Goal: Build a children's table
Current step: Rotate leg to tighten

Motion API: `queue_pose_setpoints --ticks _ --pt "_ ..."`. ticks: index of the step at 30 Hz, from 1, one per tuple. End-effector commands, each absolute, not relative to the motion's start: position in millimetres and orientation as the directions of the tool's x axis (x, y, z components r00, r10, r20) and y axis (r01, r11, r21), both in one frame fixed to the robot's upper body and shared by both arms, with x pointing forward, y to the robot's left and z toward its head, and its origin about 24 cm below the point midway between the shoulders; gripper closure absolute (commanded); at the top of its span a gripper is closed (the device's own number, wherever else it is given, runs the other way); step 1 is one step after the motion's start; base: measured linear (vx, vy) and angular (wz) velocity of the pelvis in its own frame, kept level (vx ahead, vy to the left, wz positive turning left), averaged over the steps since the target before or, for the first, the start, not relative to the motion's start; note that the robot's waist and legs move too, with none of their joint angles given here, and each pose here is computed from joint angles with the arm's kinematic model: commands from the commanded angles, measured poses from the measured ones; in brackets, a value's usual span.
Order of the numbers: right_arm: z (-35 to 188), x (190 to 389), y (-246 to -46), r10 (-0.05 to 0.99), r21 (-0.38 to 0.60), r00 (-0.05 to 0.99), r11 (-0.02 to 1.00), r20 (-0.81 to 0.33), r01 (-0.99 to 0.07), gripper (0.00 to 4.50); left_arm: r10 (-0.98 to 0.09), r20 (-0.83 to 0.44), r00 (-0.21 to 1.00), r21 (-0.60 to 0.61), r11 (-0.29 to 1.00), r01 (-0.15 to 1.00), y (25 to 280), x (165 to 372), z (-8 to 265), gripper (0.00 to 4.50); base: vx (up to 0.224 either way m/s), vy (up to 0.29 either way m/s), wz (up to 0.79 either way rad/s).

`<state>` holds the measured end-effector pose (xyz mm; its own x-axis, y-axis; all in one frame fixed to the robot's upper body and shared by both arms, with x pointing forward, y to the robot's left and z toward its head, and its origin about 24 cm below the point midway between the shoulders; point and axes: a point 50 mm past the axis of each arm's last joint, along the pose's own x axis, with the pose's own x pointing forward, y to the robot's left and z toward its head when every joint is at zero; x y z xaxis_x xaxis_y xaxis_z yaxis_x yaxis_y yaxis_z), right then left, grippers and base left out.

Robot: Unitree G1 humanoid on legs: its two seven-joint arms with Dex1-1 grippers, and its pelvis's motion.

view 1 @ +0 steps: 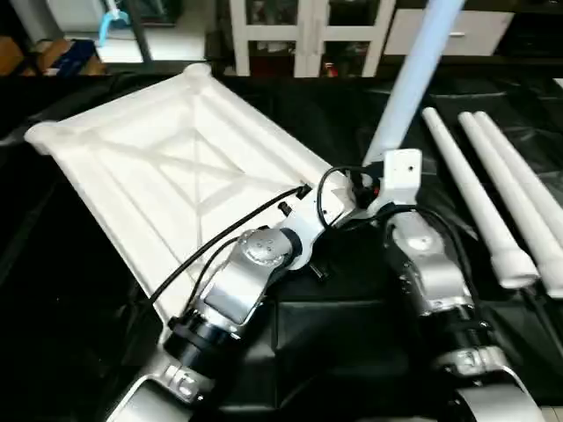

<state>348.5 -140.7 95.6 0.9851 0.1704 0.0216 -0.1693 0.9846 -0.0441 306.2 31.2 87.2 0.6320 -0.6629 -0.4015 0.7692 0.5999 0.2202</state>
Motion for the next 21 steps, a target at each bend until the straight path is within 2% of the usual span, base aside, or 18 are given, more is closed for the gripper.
queue_pose_setpoints --ticks 1,3,4,6,7,9,14,18,19,21 --pt "101 343.5 -145.1 0.2 -0.06 0.979 0.978 0.037 -0.197 1.37 -0.656 -0.432 0.619 0.223 0.587 0.778 38 303 80 4.5 0.059 -0.021 0.05" --pt "102 338.1 -146.8 0.243 -0.067 0.969 0.968 0.036 -0.241 1.13 -0.658 -0.44 0.611 0.231 0.574 0.785 43 301 79 4.5 0.063 -0.017 0.04" --pt "103 332.0 -148.7 0.312 -0.073 0.95 0.948 0.032 -0.309 1.13 -0.668 -0.446 0.596 0.237 0.554 0.798 48 297 78 4.5 0.061 -0.015 0.03" --pt "109 312.9 -154.0 0.525 -0.113 0.851 0.846 0.003 -0.522 0.97 -0.711 -0.443 0.546 0.248 0.489 0.836 61 286 77 4.5 0.054 -0.016 0.01" --pt "110 311.7 -154.4 0.537 -0.116 0.843 0.838 0.0 -0.534 0.97 -0.714 -0.442 0.543 0.248 0.485 0.839 62 285 77 4.5 0.054 -0.018 0.01" --pt "113 299.6 -164.5 0.64 -0.153 0.767 0.753 -0.056 -0.64 0.97 -0.784 -0.413 0.463 0.245 0.394 0.886 68 274 77 4.5 0.0 0.0 0.0" --pt "114 285.7 -186.0 0.734 -0.15 0.668 0.652 -0.12 -0.743 0.97 -0.828 -0.422 0.37 0.243 0.29 0.926 78 260 74 4.5 0.0 0.0 0.0" --pt "113 280.3 -193.6 0.771 -0.129 0.62 0.606 -0.145 -0.785 0.97 -0.838 -0.426 0.342 0.228 0.266 0.937 81 255 75 4.5 0.0 0.0 0.0" --pt "112 277.4 -194.2 0.803 -0.089 0.578 0.571 -0.145 -0.816 1.22 -0.843 -0.422 0.335 0.226 0.259 0.939 82 254 75 4.5 0.0 0.0 0.0" --pt "112 276.4 -194.1 0.815 -0.072 0.562 0.557 -0.144 -0.827 1.3 -0.844 -0.42 0.332 0.227 0.257 0.939 82 254 75 4.5 0.0 0.0 0.0"
